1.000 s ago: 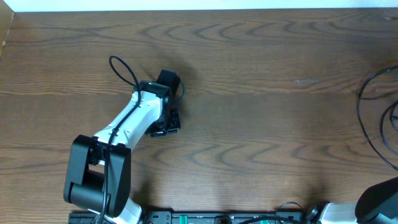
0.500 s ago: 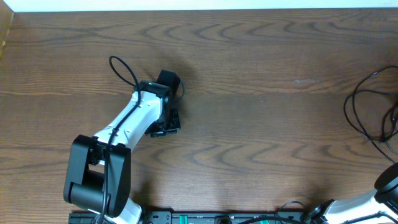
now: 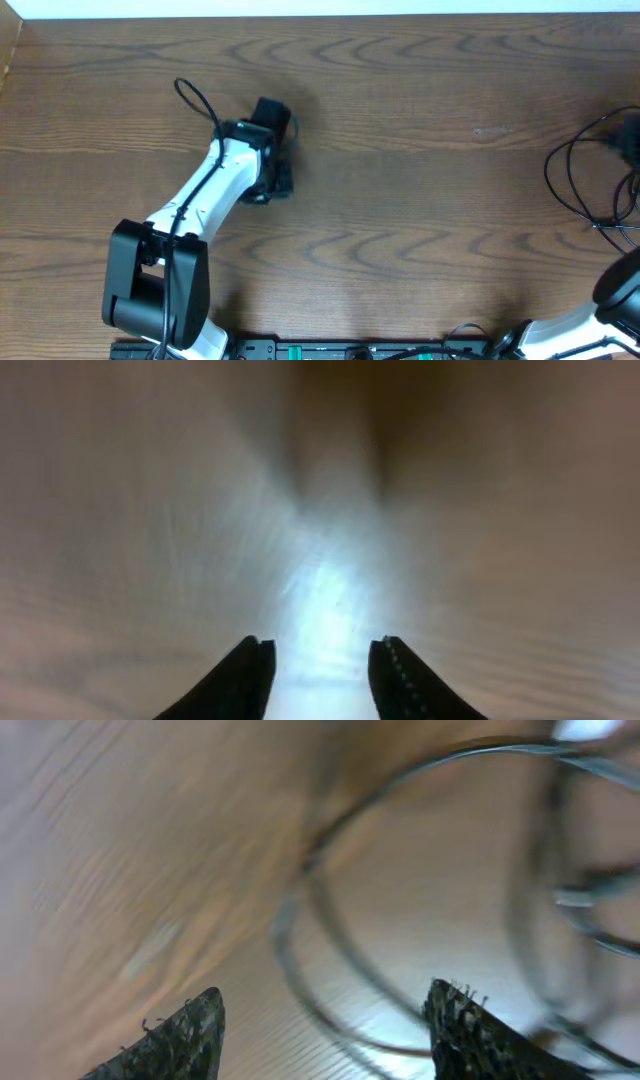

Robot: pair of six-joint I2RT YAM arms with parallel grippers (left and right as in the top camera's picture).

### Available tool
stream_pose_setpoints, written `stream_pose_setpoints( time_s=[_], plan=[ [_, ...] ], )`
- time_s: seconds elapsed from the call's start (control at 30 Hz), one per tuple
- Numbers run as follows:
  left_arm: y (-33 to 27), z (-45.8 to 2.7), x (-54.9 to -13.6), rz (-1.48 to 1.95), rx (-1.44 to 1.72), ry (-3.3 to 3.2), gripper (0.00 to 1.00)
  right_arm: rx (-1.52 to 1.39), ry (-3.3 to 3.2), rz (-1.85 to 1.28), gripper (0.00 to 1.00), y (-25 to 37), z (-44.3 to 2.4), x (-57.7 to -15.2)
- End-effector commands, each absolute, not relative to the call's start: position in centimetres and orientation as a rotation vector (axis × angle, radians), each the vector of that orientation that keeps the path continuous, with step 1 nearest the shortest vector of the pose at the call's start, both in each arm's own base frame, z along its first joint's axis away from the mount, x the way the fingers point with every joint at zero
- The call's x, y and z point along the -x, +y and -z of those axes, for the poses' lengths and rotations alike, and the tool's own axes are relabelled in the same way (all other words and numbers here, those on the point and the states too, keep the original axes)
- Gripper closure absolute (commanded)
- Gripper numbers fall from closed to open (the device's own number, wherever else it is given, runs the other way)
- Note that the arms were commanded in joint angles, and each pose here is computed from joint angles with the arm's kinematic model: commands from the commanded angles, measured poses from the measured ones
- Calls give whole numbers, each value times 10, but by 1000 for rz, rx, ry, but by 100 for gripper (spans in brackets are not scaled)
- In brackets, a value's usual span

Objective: Untangle cables

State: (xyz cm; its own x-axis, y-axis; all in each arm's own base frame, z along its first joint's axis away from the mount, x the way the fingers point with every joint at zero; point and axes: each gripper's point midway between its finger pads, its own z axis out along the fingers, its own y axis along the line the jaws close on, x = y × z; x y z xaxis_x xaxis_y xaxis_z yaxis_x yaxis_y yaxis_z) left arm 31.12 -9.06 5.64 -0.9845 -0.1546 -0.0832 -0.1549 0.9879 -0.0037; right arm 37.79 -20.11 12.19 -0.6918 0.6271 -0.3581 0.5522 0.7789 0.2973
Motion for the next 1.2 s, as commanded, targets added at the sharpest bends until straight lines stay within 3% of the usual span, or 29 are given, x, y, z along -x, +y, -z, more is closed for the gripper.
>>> stream_pose_setpoints(
  time_s=[0.0, 0.23, 0.43, 0.67, 1.1, 1.17],
  plan=[
    [-97, -86, -336, 48, 163, 2944, 57, -512, 2619, -335, 37, -136, -127, -400],
    [-95, -110, -348, 48, 106, 2913, 44, -184, 2764, -349, 30, -43, -118, -404],
    [-61, -123, -325, -13, 240, 3021, 34, -24, 2906, -190, 21, 3, -107, -385],
    [-10, -126, -276, -103, 567, 3182, 33, 62, 2986, -155, 18, 56, -110, -359],
    [-18, -173, -259, 20, 413, 2884, 32, 55, 2692, -167, 14, 79, -173, -324],
    [-18, -185, -253, 56, 372, 2768, 27, 49, 2595, -189, 14, 75, -182, -309]
  ],
)
